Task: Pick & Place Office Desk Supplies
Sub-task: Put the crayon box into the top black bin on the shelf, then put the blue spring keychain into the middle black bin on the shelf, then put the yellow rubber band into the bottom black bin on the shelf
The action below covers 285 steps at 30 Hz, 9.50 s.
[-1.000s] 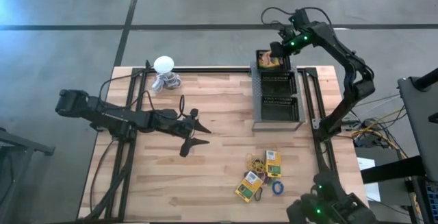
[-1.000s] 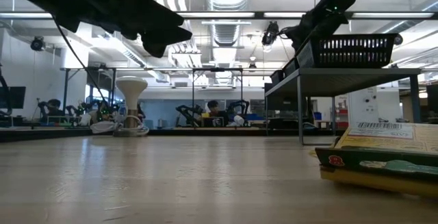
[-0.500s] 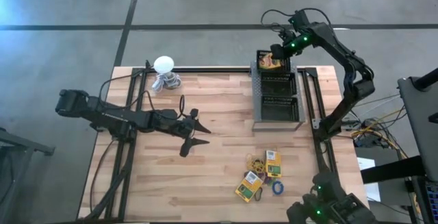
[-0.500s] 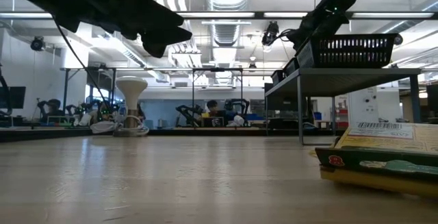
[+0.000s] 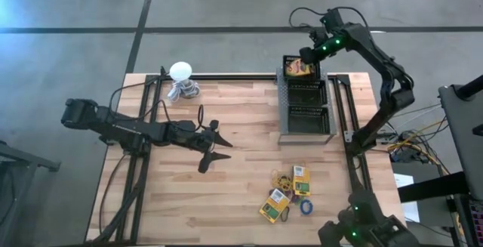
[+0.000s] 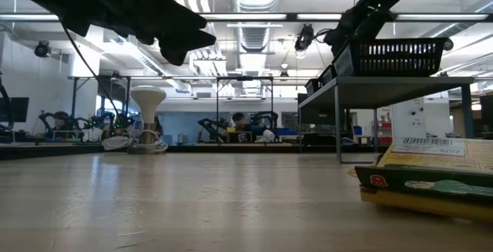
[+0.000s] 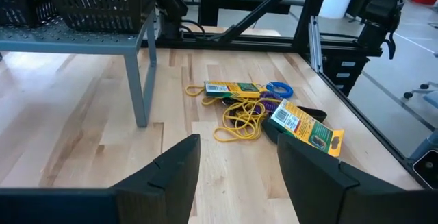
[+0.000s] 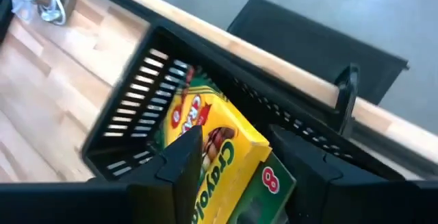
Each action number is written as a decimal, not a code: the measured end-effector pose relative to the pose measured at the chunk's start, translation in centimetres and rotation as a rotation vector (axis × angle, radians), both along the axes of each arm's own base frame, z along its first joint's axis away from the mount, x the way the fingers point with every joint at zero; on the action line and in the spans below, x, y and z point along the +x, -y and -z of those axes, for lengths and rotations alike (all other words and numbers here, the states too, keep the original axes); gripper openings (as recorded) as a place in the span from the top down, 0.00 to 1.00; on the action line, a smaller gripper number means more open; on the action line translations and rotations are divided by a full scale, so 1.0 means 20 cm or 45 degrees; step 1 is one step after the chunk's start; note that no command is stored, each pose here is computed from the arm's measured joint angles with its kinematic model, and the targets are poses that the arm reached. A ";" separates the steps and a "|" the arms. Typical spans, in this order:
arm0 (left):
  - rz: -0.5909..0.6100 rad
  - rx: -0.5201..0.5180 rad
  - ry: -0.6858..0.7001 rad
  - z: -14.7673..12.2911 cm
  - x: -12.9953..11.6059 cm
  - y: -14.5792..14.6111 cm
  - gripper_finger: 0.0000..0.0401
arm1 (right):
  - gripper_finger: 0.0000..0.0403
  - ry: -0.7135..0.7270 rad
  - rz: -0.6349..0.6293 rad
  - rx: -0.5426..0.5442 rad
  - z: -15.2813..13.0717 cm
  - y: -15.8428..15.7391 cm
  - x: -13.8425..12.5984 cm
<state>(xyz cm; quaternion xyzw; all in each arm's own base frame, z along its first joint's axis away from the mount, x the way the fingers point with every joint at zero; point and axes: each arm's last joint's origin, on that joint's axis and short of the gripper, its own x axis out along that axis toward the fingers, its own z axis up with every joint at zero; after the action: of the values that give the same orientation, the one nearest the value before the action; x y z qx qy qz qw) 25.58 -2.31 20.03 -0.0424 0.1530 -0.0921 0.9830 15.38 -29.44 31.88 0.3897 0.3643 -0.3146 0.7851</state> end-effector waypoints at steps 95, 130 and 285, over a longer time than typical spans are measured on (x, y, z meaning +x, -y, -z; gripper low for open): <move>0.170 0.000 -0.055 0.36 0.39 0.27 0.50 | 0.95 -0.191 -0.724 -0.173 0.94 -2.69 -0.12; 0.156 -0.008 -0.090 0.37 0.38 0.29 0.50 | 0.97 0.637 -0.446 -1.301 0.23 -1.70 0.40; 0.068 -0.037 -0.159 0.39 0.37 0.29 0.50 | 0.98 0.111 -0.632 -1.369 -0.23 -2.05 0.44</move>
<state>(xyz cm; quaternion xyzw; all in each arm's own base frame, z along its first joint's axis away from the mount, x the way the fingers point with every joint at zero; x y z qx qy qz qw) 33.04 -8.02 12.27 -0.0583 0.2137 -0.1176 0.9680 24.21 11.54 36.56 -0.1471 0.2014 -0.2456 0.9367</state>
